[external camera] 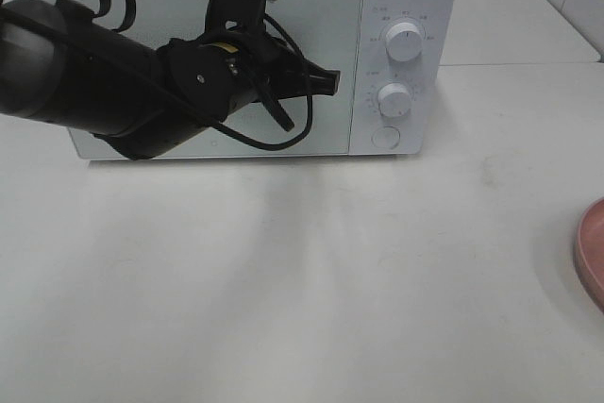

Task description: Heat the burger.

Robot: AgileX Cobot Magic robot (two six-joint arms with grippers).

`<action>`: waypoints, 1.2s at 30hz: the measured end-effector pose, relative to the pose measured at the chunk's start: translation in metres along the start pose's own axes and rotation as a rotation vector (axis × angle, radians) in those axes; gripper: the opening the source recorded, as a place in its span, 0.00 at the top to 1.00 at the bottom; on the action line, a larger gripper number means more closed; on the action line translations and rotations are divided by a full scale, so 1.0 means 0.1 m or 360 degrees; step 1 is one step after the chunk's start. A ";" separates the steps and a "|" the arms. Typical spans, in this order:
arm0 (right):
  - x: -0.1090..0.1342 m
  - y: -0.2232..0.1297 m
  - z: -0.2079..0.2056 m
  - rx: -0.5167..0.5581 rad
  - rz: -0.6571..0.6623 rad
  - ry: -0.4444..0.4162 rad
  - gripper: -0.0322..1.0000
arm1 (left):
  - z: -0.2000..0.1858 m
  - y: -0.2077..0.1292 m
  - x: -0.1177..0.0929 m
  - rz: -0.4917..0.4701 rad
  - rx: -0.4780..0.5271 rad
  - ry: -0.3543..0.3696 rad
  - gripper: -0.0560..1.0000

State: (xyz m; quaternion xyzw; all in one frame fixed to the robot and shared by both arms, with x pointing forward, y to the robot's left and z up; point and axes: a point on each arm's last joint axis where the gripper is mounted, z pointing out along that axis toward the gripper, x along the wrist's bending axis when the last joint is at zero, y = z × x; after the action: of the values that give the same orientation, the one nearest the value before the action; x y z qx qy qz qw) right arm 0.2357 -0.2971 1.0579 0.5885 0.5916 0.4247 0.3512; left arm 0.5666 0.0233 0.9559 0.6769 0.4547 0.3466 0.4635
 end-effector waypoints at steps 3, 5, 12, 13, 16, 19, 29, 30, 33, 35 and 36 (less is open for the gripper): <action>0.00 0.00 0.00 0.0000 0.0000 0.0000 0.23 | -0.09 0.06 -0.02 -0.0017 -0.0014 0.0044 0.95; 0.00 0.00 0.00 0.0000 0.0000 0.0000 0.23 | -0.12 0.06 -0.02 -0.0019 0.0001 0.0057 0.95; 0.00 0.00 0.00 0.0000 0.0000 0.0000 0.23 | -0.29 -0.08 -0.19 0.0069 0.0357 -0.0197 0.65; 0.00 0.00 0.00 0.0000 0.0000 0.0000 0.23 | -0.29 -0.08 -0.19 0.0069 0.0357 -0.0197 0.65; 0.00 0.00 0.00 0.0000 0.0000 0.0000 0.23 | -0.35 -0.10 -0.24 0.0054 0.0459 -0.0315 0.30; 0.00 0.00 0.00 0.0000 0.0000 0.0000 0.23 | -0.45 -0.05 -0.25 0.0080 0.0488 -0.0390 0.05; 0.00 0.00 0.00 0.0000 0.0000 0.0000 0.23 | -0.66 -0.19 -0.16 0.0249 0.0576 -0.0461 0.01; 0.00 0.00 0.00 0.0000 0.0000 0.0000 0.23 | -0.72 -0.24 -0.15 0.0259 0.0601 -0.0495 0.01; 0.00 0.00 0.00 0.0000 0.0000 0.0000 0.23 | -0.81 -0.26 -0.11 0.0273 0.0608 -0.0513 0.01; 0.00 0.00 0.00 0.0000 0.0000 0.0000 0.23 | -0.86 -0.23 -0.09 0.0283 0.0593 -0.0517 0.01; 0.00 0.00 0.00 0.0000 0.0000 0.0000 0.23 | -0.89 -0.22 -0.08 0.0286 0.0586 -0.0520 0.01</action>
State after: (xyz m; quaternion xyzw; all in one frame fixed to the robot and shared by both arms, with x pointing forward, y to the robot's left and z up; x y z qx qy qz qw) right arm 0.2357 -0.2971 1.0579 0.5885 0.5916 0.4247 0.3512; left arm 0.4784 0.0473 0.9638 0.8346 0.3673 0.1837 0.3671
